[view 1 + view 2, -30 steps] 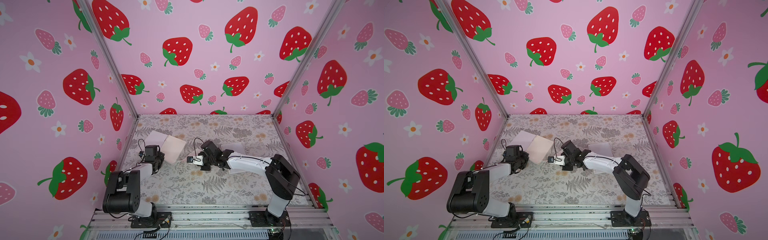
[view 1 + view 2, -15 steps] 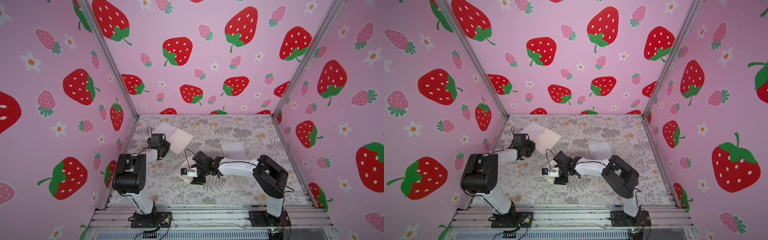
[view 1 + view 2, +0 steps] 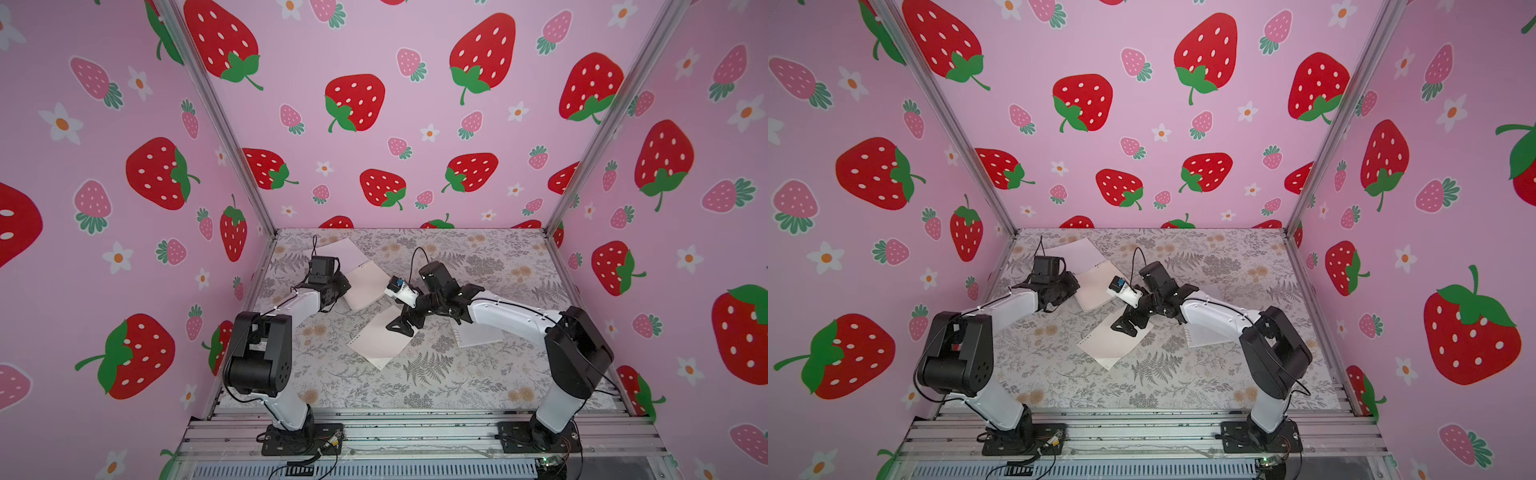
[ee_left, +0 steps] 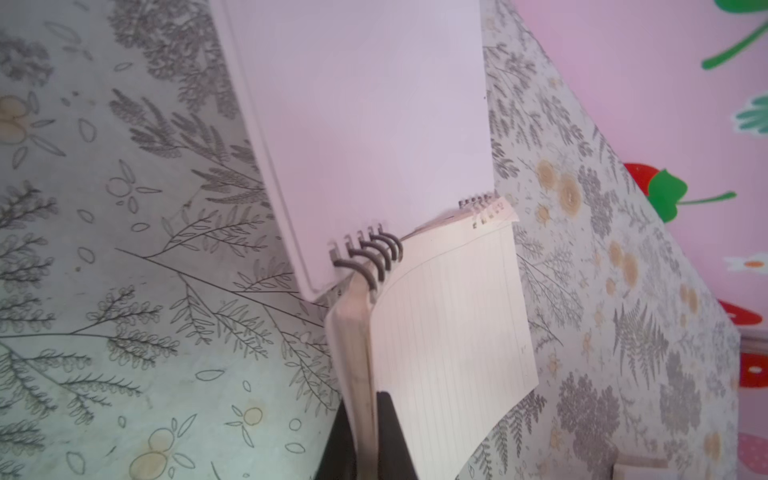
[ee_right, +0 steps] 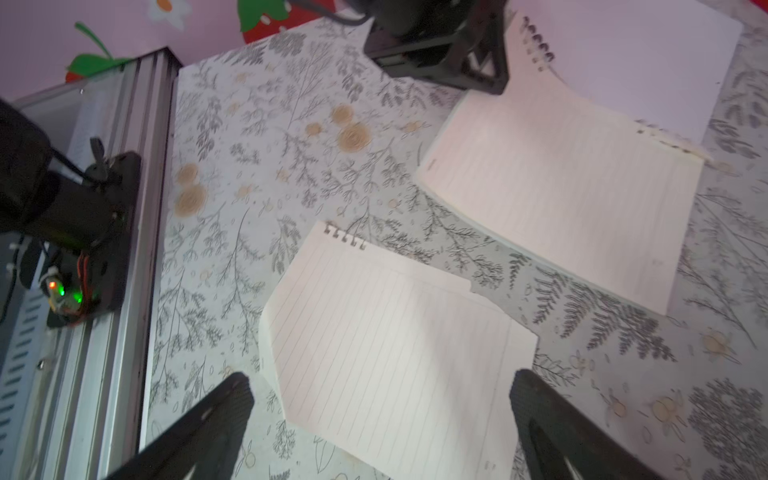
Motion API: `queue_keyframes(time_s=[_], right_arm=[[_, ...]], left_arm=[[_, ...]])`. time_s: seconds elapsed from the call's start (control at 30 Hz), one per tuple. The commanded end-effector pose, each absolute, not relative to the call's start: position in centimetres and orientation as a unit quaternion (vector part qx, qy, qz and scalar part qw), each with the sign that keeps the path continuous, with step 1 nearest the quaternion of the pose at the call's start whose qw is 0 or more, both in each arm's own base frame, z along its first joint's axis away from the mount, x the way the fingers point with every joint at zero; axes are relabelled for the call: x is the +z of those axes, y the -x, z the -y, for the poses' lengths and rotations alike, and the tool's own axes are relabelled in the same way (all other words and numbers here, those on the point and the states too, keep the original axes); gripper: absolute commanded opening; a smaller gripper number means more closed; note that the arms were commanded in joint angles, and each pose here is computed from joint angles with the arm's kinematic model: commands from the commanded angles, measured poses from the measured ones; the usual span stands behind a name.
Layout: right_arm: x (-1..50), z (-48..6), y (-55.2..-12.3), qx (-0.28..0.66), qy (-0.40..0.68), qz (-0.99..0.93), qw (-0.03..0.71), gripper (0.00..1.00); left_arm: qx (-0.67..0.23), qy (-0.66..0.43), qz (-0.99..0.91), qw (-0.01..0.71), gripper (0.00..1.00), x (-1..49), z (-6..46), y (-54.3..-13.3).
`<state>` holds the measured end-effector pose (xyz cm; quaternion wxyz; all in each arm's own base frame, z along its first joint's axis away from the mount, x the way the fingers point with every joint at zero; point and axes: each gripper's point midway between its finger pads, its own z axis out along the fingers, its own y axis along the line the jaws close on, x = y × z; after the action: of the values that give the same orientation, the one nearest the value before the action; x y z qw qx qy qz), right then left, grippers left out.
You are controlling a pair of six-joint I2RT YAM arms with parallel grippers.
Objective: Tear off pages from different notebooks
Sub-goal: Close the notebook at the center of the board.
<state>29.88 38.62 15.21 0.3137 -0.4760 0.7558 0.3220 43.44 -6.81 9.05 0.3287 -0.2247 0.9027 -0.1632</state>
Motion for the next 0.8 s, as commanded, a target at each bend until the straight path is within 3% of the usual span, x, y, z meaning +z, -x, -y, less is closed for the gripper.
queue_keyframes(time_s=[0.0, 0.2, 0.3, 0.4, 0.57, 0.77], right_arm=[[16.6, -37.2, -36.1, 0.378, 0.323, -0.813, 0.302, 1.0], [18.3, -35.4, -44.5, 0.394, 0.309, -0.796, 0.341, 1.0], [20.7, -35.7, -46.6, 0.399, 0.369, -0.749, 0.379, 1.0], [23.3, -36.1, -47.7, 0.362, 0.446, -0.693, 0.435, 1.0], [26.3, -36.3, -48.3, 0.306, 0.519, -0.63, 0.491, 1.0], [26.5, -36.2, -45.7, 0.32, 0.568, -0.597, 0.467, 1.0]], left_arm=[[-0.148, 0.099, -0.913, 0.366, 0.0, 11.5, 9.1, -43.5], [-0.162, -0.045, -0.882, 0.44, 0.0, 16.3, 12.4, -42.9], [-0.186, -0.132, -0.85, 0.475, 0.0, 18.6, 14.3, -42.2], [-0.188, -0.208, -0.82, 0.5, 0.0, 20.1, 15.8, -41.8], [-0.167, -0.257, -0.823, 0.479, 0.0, 19.3, 16.5, -41.7], [-0.153, -0.241, -0.833, 0.475, 0.0, 18.5, 16.0, -42.8]])
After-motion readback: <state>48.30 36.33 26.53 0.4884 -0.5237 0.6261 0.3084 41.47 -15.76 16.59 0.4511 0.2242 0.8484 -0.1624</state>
